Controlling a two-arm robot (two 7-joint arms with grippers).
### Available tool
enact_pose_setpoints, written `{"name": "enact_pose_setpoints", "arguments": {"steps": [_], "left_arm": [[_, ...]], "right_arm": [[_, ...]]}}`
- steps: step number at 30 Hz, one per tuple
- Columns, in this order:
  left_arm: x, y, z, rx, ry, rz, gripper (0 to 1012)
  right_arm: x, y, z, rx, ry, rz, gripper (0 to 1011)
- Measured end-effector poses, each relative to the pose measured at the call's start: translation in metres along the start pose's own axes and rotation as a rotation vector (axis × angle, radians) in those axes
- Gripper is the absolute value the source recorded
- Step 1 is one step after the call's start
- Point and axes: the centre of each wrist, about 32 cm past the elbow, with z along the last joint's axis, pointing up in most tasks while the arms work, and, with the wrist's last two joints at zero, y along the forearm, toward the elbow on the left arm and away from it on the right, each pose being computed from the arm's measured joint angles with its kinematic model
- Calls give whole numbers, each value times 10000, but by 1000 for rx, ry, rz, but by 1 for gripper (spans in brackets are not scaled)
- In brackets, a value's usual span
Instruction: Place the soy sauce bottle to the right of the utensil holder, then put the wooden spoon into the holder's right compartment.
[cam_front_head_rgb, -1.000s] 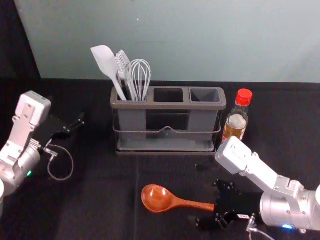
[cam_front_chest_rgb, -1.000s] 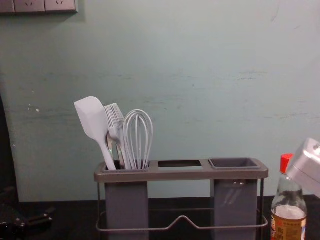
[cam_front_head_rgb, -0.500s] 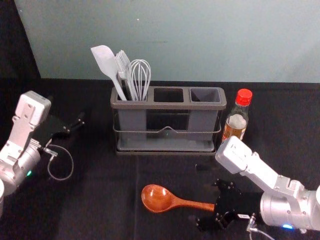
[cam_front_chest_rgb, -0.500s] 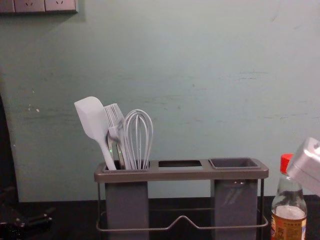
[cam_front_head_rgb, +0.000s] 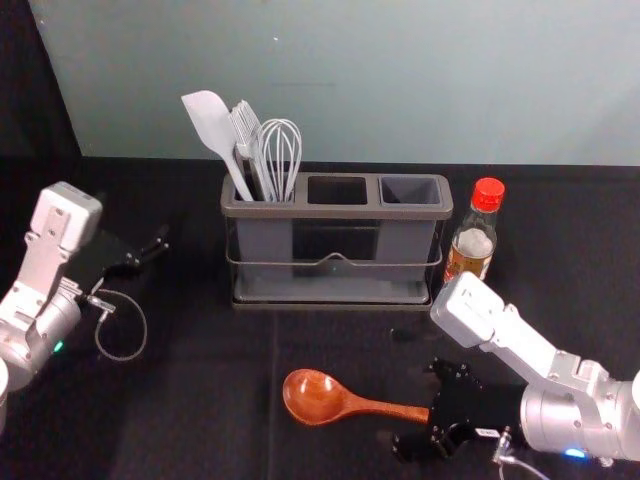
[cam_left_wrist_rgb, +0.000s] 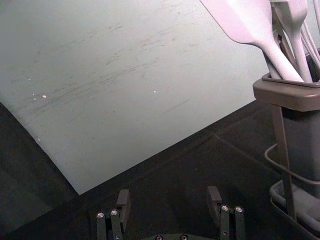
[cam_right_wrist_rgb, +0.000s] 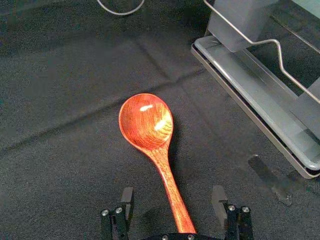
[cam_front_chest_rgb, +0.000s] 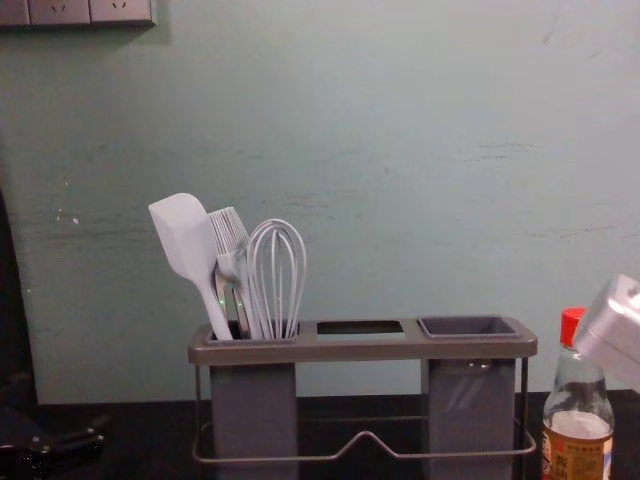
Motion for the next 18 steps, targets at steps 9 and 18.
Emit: {"name": "enact_pose_setpoints", "arguments": {"steps": [9, 18], "left_arm": [[0, 0, 0, 0, 0, 0, 1005], [0, 0, 0, 0, 0, 0, 1005]], "right_arm": [[0, 0, 0, 0, 0, 0, 1003], [0, 0, 0, 0, 0, 0, 1003]]}}
